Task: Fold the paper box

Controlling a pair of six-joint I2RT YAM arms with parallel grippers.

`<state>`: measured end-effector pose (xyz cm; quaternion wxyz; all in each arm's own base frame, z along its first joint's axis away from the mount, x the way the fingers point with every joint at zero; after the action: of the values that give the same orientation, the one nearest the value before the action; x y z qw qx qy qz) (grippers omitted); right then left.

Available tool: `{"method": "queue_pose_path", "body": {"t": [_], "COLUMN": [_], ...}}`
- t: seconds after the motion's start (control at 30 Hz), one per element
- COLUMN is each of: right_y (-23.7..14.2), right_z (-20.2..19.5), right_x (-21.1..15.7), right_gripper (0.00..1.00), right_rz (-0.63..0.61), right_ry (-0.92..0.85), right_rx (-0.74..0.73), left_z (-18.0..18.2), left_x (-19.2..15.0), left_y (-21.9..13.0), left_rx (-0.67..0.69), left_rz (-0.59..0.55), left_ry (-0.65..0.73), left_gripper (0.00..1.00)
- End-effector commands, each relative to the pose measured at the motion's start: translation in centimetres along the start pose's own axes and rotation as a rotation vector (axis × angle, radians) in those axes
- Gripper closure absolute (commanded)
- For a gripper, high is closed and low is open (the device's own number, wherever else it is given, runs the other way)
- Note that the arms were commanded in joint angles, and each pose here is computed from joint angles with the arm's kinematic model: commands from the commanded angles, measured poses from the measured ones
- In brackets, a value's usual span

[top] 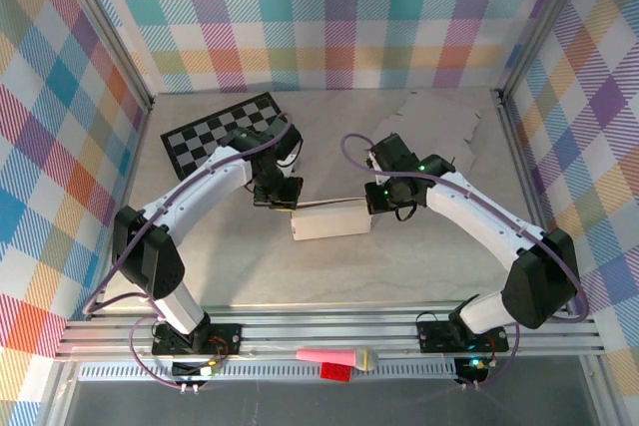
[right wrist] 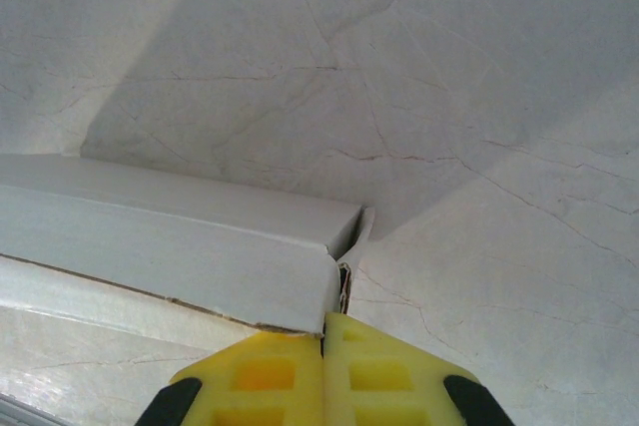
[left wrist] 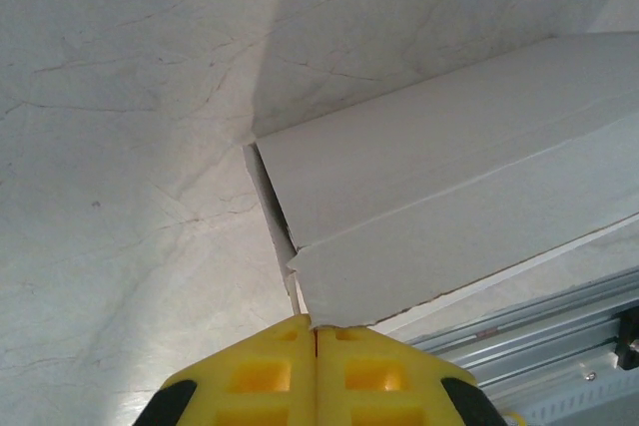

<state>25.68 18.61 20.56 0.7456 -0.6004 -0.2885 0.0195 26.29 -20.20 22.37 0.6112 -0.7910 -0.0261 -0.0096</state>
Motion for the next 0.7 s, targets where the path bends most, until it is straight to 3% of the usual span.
{"method": "queue_pose_path", "body": {"t": [0.0,0.67], "right_y": [0.8,0.95], "right_z": [0.43,0.67], "right_x": [-1.17,-0.48], "right_gripper": [1.0,1.0], "right_rz": [0.092,0.105], "right_ry": [-0.01,-0.003], "right_rx": [0.016,0.024], "left_z": [-1.38,-1.26], "left_x": [-0.14,0.42], "left_y": [-0.28,-0.09], "left_rx": [-0.069,-0.136], "left_rz": [0.049,0.091], "left_ry": [-0.025,-0.115], "left_gripper": [1.0,1.0]}}
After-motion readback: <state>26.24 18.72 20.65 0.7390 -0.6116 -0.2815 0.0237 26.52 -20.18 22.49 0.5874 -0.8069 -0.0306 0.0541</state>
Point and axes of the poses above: each hand's point on the last joint's axis, 136 mm out from that joint toward the fingers, its own y axis out along the fingers, its own z axis along the line the jaws close on, x = y × z, the point moved 6 cm from there along -y, back along the fingers, and after that the axes turned 10 degrees about -y, right-handed, at the moved point
